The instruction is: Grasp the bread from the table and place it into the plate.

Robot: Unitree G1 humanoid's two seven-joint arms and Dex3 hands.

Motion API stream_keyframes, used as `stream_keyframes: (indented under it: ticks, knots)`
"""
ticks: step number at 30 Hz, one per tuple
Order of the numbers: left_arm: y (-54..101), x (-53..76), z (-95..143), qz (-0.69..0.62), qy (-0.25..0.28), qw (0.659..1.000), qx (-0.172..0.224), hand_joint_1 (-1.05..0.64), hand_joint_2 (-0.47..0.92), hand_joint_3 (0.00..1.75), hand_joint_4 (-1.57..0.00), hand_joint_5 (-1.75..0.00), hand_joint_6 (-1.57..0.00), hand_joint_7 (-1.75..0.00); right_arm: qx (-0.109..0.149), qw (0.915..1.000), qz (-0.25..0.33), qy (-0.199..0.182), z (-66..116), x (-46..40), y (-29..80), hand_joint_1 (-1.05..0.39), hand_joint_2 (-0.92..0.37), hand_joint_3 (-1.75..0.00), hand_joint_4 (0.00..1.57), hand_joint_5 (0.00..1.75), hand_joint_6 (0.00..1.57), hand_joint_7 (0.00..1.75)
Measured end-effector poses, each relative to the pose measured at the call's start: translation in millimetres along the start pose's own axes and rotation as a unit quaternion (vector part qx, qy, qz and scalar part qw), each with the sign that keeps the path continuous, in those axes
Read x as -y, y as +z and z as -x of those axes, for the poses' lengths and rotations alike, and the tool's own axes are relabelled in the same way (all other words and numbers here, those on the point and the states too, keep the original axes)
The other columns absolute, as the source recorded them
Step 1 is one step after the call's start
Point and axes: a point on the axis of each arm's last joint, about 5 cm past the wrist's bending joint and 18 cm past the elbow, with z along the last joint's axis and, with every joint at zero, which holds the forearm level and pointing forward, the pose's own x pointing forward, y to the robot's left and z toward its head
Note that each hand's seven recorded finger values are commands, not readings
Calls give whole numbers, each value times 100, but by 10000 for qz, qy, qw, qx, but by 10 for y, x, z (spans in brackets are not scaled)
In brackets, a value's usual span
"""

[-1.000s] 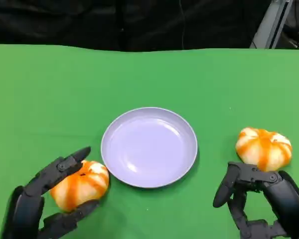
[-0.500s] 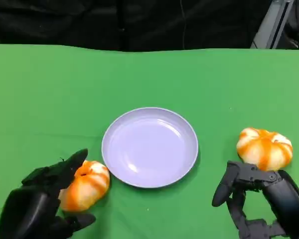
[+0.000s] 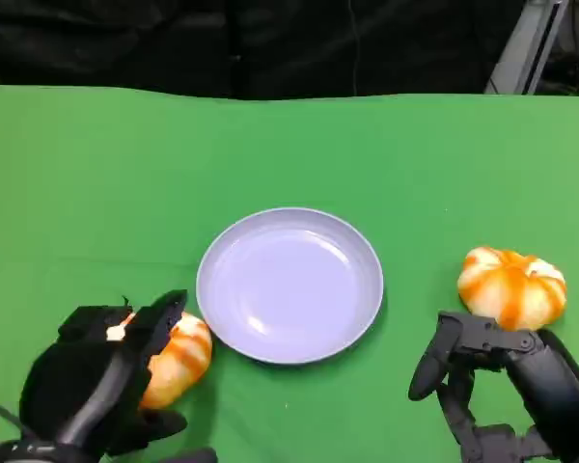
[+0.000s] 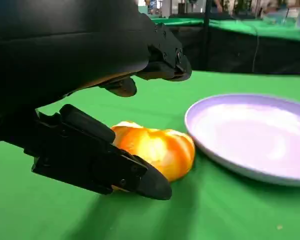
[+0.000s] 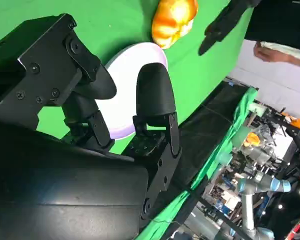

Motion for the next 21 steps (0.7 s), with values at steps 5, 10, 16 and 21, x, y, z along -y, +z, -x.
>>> stream_keyframes:
  ticks: [5,10,16,21]
  knots:
    - [37,142,-215,-326,-619,9973,-209,-59,90,0,-47,-41,-49,-2,-2,10000,-36,5,-1,-15,6,11,-32,-142,84,164,80,131]
    - [32,177,-352,-504,-653,9962,-275,-58,92,2,-56,-44,-55,-4,-60,10000,-19,16,6,-19,9,11,-34,-140,84,165,80,130]
    - [23,219,-417,-562,-717,9951,-377,-42,92,13,-63,-84,-87,-13,-111,9999,8,23,10,-19,9,11,-34,-140,83,166,80,130]
    - [14,218,-538,-522,-747,9946,-488,-40,92,15,-59,-107,-94,-16,-86,10000,10,16,12,-15,22,10,-34,-141,82,167,80,130]
